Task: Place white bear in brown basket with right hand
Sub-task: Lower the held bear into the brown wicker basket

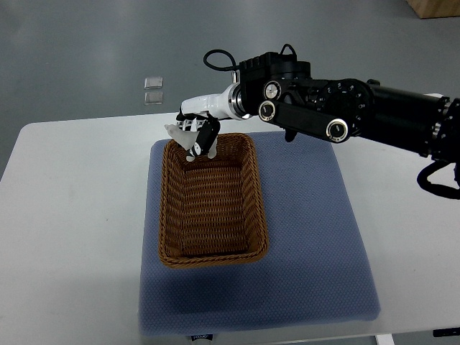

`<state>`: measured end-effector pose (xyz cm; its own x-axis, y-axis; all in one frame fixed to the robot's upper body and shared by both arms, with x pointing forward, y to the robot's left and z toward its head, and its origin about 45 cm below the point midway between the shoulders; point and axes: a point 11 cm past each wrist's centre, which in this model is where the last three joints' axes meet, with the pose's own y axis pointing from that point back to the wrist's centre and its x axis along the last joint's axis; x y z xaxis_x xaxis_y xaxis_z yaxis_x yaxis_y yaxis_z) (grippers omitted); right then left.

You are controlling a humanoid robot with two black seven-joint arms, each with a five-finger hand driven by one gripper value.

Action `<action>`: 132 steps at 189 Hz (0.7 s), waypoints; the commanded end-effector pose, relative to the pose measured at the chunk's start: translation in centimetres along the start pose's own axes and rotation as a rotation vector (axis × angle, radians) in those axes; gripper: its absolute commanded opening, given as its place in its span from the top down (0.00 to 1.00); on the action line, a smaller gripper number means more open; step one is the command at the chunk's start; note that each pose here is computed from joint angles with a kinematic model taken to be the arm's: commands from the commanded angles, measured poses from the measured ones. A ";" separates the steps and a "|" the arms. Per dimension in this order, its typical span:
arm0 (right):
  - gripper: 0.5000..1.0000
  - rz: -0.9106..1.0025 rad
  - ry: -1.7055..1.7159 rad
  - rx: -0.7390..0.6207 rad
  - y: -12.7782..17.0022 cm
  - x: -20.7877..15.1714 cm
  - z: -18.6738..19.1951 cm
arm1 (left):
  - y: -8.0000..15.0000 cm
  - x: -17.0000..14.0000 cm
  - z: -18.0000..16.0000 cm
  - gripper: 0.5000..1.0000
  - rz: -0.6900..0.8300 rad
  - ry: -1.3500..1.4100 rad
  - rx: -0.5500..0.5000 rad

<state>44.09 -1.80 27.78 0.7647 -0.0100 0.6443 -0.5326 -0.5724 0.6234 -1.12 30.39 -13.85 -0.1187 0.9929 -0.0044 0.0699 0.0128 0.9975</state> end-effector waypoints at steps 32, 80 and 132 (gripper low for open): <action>1.00 -0.012 -0.073 -0.030 -1.4 -2.8 2.6 | 0.0 0.1 0.0 0.00 0.002 -0.002 0.001; 1.00 -0.021 -0.101 -0.042 -1.8 -4.1 3.6 | 0.0 0.0 0.0 0.00 0.000 -0.002 0.001; 1.00 -0.028 -0.133 -0.030 -2.3 -5.4 4.2 | 0.0 0.0 0.0 0.00 0.000 -0.003 0.001</action>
<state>42.84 -3.83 21.44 0.8198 -0.0915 0.5653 -0.5166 -0.5442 0.6611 -1.15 30.39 -13.85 -0.1167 0.9932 -0.0044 0.0707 0.0128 0.9974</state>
